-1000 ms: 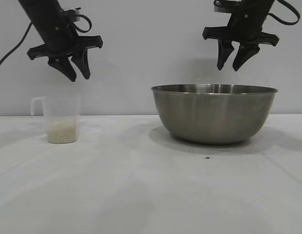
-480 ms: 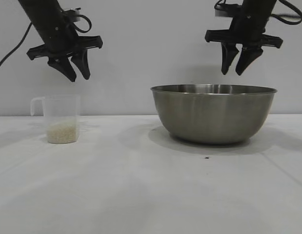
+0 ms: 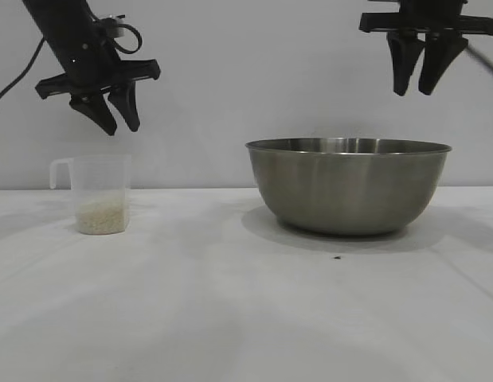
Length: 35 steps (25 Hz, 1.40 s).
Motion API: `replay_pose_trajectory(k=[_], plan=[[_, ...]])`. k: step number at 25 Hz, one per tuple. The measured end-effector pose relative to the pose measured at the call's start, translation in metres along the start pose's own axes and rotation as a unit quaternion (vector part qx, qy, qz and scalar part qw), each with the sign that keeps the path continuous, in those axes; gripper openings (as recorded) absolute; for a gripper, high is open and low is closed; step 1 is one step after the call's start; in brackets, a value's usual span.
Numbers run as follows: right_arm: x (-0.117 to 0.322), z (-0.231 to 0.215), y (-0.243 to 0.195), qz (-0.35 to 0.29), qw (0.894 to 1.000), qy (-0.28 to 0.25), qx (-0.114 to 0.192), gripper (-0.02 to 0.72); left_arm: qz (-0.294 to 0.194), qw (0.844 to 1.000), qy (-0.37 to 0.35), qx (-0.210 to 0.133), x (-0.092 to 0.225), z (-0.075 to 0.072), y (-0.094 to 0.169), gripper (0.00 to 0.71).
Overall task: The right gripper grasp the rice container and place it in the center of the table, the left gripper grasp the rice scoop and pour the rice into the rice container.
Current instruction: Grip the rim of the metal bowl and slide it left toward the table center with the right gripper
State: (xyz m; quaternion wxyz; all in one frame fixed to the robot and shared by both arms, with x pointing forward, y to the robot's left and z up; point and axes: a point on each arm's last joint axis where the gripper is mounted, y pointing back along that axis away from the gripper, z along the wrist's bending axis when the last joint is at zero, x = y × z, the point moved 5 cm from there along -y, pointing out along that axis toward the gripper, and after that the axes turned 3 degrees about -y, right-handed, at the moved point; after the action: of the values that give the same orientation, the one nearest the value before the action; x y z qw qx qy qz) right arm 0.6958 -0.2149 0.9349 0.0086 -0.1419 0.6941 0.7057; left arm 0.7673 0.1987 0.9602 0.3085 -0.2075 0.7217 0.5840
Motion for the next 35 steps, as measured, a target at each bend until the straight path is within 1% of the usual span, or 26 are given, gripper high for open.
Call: replay_pose_trajectory(k=[6,7,9,10,11,13,14,18,22,25,28,31,32,35], plan=[[-0.001,0.002,-0.022,0.007,1.0,-0.001,-0.005,0.26,-0.001,1.0,-0.001,-0.001,-0.001,0.0,0.001,0.225],[0.0,0.003,-0.026,0.012,1.0,0.001,-0.009,0.188,-0.001,1.0,-0.001,-0.001,-0.001,0.0,0.001,0.225],[0.002,0.005,-0.034,0.02,1.0,0.002,-0.017,0.092,-0.001,1.0,-0.001,-0.001,-0.001,0.0,0.001,0.225],[0.002,0.006,-0.037,0.023,0.999,0.0,-0.023,0.06,-0.001,1.0,-0.001,-0.001,-0.001,0.0,0.001,0.225],[0.002,0.008,-0.038,0.023,0.999,-0.003,-0.028,0.048,-0.001,1.0,-0.001,-0.001,-0.001,0.0,0.001,0.225],[0.003,0.012,-0.037,0.025,0.999,-0.007,-0.038,0.062,-0.001,1.0,-0.002,-0.001,-0.001,0.0,0.001,0.225],[0.003,0.016,-0.037,0.028,0.999,-0.003,-0.04,0.0,-0.001,1.0,-0.002,-0.001,-0.001,0.0,0.001,0.225],[0.013,0.047,-0.039,0.044,0.998,0.031,-0.042,0.0,0.001,1.0,-0.003,-0.001,0.0,0.0,0.001,0.225],[0.031,0.085,-0.034,0.057,0.994,0.076,-0.047,0.0,0.01,1.0,-0.003,0.0,0.002,0.0,0.001,0.225],[0.049,0.102,-0.03,0.067,0.992,0.098,-0.048,0.0,0.009,1.0,-0.003,0.0,0.002,0.0,0.002,0.225],[0.062,0.108,-0.028,0.071,0.99,0.108,-0.048,0.0,0.009,1.0,-0.003,0.0,0.002,0.0,0.002,0.225],[0.065,0.108,-0.026,0.069,0.991,0.109,-0.048,0.0,0.008,1.0,-0.003,0.0,0.001,0.0,0.003,0.225],[0.064,0.107,-0.026,0.068,0.991,0.11,-0.046,0.062,0.008,1.0,-0.003,0.0,0.001,0.0,0.003,0.225],[0.064,0.104,-0.026,0.063,0.99,0.119,-0.035,0.062,0.009,1.0,-0.003,0.0,0.001,0.0,0.003,0.225]])
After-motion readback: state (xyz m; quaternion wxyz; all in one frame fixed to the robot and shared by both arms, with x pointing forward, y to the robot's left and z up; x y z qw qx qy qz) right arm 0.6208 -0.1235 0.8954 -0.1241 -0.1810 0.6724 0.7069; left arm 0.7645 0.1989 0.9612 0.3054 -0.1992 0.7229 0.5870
